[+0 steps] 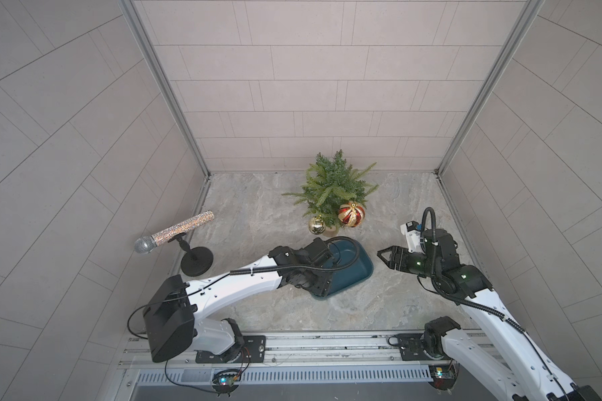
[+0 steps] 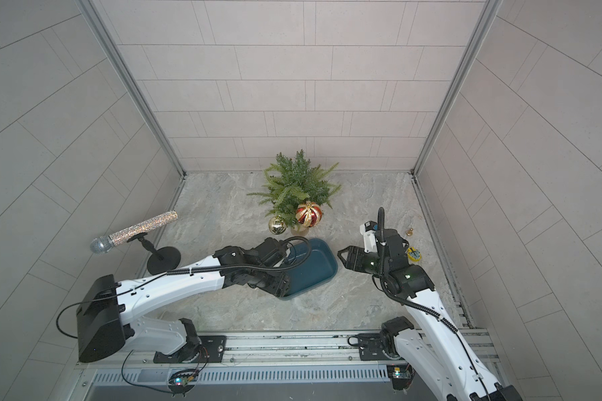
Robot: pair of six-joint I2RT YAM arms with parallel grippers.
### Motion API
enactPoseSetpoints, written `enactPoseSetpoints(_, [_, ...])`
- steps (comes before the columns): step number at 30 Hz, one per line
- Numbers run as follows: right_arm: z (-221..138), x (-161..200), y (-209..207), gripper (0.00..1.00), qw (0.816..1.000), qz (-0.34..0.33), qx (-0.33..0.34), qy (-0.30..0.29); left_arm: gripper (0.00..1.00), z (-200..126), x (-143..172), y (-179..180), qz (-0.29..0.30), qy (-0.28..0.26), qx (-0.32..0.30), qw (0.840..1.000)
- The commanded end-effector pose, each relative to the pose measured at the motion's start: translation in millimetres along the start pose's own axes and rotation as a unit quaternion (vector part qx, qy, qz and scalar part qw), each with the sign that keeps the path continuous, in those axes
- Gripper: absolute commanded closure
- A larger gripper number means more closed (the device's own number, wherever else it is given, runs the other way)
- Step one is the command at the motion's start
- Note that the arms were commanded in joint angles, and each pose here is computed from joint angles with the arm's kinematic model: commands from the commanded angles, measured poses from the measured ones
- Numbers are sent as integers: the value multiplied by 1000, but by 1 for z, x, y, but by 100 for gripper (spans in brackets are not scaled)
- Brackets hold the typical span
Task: Decorate the small christmas tree with ornaments
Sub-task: Pick up an ornament from the container.
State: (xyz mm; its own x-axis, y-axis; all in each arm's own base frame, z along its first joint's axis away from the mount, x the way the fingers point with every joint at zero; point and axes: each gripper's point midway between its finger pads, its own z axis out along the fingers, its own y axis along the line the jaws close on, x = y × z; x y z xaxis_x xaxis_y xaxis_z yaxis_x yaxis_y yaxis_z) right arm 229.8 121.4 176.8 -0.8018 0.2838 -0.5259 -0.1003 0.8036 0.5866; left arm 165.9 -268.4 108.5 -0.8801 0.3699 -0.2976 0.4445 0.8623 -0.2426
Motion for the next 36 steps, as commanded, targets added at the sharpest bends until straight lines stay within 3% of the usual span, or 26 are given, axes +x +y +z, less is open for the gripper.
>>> enactPoseSetpoints(1, [0, 1, -2, 35, 1000, -10, 4, -5, 25, 3, -5, 6, 19, 1, -32, 999])
enactPoseSetpoints(26, [2, -2, -2, 35, 1000, -13, 4, -10, 29, 54, 10, 23, 40, 69, -95, 992])
enactPoseSetpoints(36, [0, -4, -1, 35, 1000, -13, 3, -15, 42, 57, 12, 21, 43, 76, -90, 992])
